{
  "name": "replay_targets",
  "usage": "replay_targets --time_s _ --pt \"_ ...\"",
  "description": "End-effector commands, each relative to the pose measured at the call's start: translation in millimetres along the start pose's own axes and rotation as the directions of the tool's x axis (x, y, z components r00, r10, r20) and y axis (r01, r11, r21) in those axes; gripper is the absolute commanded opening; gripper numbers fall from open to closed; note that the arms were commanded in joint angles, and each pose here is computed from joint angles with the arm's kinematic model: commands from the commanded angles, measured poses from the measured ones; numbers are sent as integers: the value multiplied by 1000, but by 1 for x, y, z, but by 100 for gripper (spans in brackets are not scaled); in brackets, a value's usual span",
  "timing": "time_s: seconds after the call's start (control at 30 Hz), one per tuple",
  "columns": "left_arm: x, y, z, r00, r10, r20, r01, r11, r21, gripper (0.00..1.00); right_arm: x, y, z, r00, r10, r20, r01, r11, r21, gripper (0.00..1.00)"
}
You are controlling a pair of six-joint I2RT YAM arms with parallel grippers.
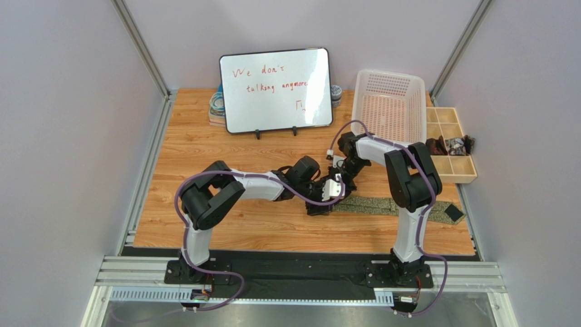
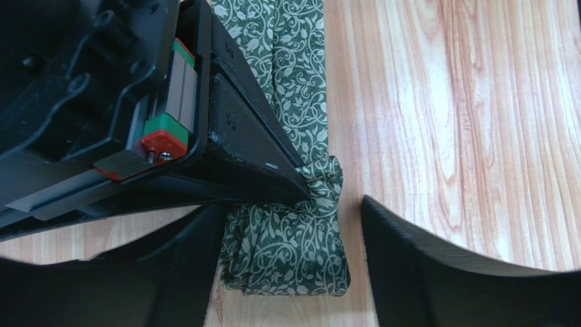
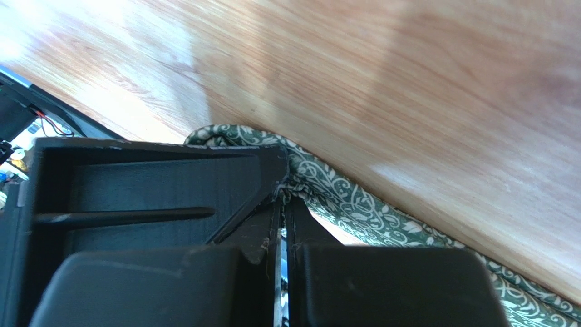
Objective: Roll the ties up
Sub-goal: Roll the tie at the center of the board.
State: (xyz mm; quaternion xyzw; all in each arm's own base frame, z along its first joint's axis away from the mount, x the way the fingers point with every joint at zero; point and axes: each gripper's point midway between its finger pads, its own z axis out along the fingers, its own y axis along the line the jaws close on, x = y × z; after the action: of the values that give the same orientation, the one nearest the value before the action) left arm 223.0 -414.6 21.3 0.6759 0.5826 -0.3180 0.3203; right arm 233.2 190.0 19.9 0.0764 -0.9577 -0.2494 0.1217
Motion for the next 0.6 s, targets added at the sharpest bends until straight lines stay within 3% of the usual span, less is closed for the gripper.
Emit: replay_targets --time_s 0.0,0.1,0.17,0.33,0.4,0.43,0.47,0.57 --pt "17 -8 0 998 1 -59 0 1000 31 64 -33 8 -7 981 -107 162 106 994 10 0" --pt "21 -15 -5 998 -5 -70 8 999 43 47 -37 20 -17 974 -125 190 131 991 -20 0" --pt "23 -20 -9 997 2 -71 2 999 53 42 -40 27 -26 966 -146 214 156 987 -28 0" --pt "31 -33 -15 996 -8 -94 16 996 85 41 -44 28 -31 958 -182 223 190 982 -14 0" --pt "33 -32 -16 995 -16 -102 24 997 76 36 -44 26 -27 962 -179 207 186 982 -15 0" --pt "35 -31 -15 994 -19 -107 27 997 74 33 -44 24 -22 967 -173 186 180 984 -21 1" --pt "35 -31 -15 994 -21 -109 29 997 71 28 -43 23 -22 971 -163 176 170 985 -24 9" --pt "36 -27 -15 992 -25 -121 32 998 53 24 -39 20 -23 978 -131 161 140 989 -51 22"
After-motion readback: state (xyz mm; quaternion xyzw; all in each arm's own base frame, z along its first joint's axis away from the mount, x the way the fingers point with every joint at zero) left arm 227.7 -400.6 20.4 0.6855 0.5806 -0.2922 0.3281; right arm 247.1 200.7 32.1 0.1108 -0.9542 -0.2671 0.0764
